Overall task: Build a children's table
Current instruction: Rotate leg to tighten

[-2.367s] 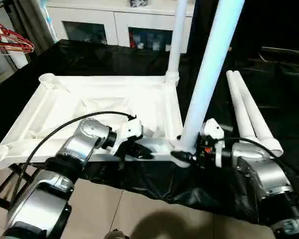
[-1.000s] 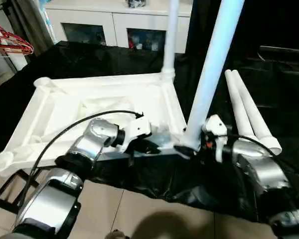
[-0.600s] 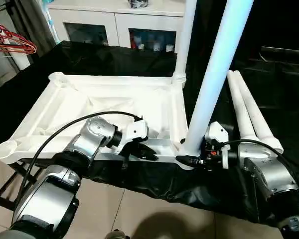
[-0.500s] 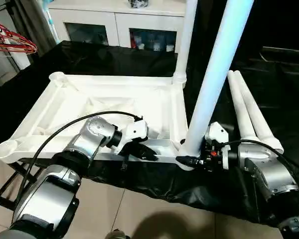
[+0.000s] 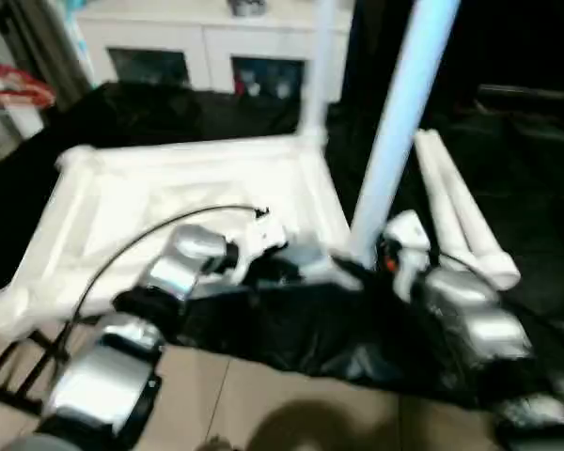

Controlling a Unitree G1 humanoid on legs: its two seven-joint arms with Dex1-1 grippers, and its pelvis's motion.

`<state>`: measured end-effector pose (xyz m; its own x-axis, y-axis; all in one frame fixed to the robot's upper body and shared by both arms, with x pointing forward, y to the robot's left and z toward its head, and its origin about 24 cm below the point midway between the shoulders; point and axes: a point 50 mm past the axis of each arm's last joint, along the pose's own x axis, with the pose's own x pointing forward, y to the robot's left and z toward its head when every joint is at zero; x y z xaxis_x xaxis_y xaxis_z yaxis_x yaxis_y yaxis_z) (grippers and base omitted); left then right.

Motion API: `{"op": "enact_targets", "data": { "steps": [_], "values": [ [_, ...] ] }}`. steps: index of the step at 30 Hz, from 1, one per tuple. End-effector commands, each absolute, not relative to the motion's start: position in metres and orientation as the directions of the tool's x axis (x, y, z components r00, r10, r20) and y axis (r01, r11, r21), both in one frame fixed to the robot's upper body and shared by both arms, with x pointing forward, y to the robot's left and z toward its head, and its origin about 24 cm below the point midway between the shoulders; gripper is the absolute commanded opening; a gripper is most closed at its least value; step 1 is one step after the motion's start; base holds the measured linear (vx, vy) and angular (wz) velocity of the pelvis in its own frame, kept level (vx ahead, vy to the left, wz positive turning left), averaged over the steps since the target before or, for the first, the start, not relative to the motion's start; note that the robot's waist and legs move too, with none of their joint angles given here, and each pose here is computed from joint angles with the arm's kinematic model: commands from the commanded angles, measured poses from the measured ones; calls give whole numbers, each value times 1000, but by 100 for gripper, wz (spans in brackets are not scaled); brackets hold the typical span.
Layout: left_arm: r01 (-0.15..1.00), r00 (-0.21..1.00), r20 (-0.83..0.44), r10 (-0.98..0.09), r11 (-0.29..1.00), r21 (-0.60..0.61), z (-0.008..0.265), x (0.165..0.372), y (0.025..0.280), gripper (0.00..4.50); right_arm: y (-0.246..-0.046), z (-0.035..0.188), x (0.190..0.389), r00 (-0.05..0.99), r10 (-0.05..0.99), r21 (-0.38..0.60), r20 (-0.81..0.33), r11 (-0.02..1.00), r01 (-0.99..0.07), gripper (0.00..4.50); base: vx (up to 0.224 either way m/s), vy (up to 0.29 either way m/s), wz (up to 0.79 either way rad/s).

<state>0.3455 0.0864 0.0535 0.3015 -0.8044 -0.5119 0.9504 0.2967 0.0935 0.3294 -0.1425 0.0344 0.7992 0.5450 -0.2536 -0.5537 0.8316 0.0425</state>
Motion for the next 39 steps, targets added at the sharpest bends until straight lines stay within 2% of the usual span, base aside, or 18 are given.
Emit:
{"op": "enact_targets", "data": {
  "steps": [1, 5, 6, 8, 15, 21, 27, 31, 36, 39],
  "values": [
    [924, 381, -443, -812, 347, 159, 69, 351, 67, 0, -111, 15, 321, 754, 577, 100, -314, 810, -578, 274, 0, 0, 0],
    [904, 426, -421, -801, 396, 161, 68, 347, 55, 0, -99, 16, 326, 802, 523, 98, -289, 850, -518, 274, 0, 0, 0],
    [906, 422, -417, -805, 394, 157, 67, 346, 53, 0, -98, 16, 326, 805, 520, 108, -286, 852, -512, 309, 0, 0, 0],
    [915, 403, -411, -818, 376, 148, 66, 342, 50, 0, -97, 17, 328, 808, 525, 147, -269, 851, -504, 344, 0, 0, 0],
    [946, 325, -416, -849, 293, 140, 63, 335, 56, 0, -104, 20, 327, 778, 569, 105, -266, 819, -564, 390, 0, 0, 0],
    [990, 138, -473, -870, 104, 98, 62, 325, 80, 0, -128, 31, 312, 597, 754, -19, -274, 616, -787, 390, 0, 0, 0],
    [999, 31, -494, -869, 9, 47, 65, 324, 97, 0, -145, 41, 296, 403, 865, 0, -299, 422, -906, 390, 0, 0, 0],
    [1000, -15, -487, -873, -25, 14, 68, 325, 104, 0, -150, 46, 286, 281, 909, 25, -309, 303, -953, 390, 0, 0, 0],
    [998, -63, -513, -856, -61, -20, 69, 327, 111, 0, -153, 47, 278, 145, 927, 67, -345, 178, -982, 353, 0, 0, 0],
    [998, -65, -517, -853, -64, -19, 70, 327, 111, 0, -153, 47, 277, 125, 928, 74, -352, 161, -984, 319, 0, 0, 0]
  ]
}}
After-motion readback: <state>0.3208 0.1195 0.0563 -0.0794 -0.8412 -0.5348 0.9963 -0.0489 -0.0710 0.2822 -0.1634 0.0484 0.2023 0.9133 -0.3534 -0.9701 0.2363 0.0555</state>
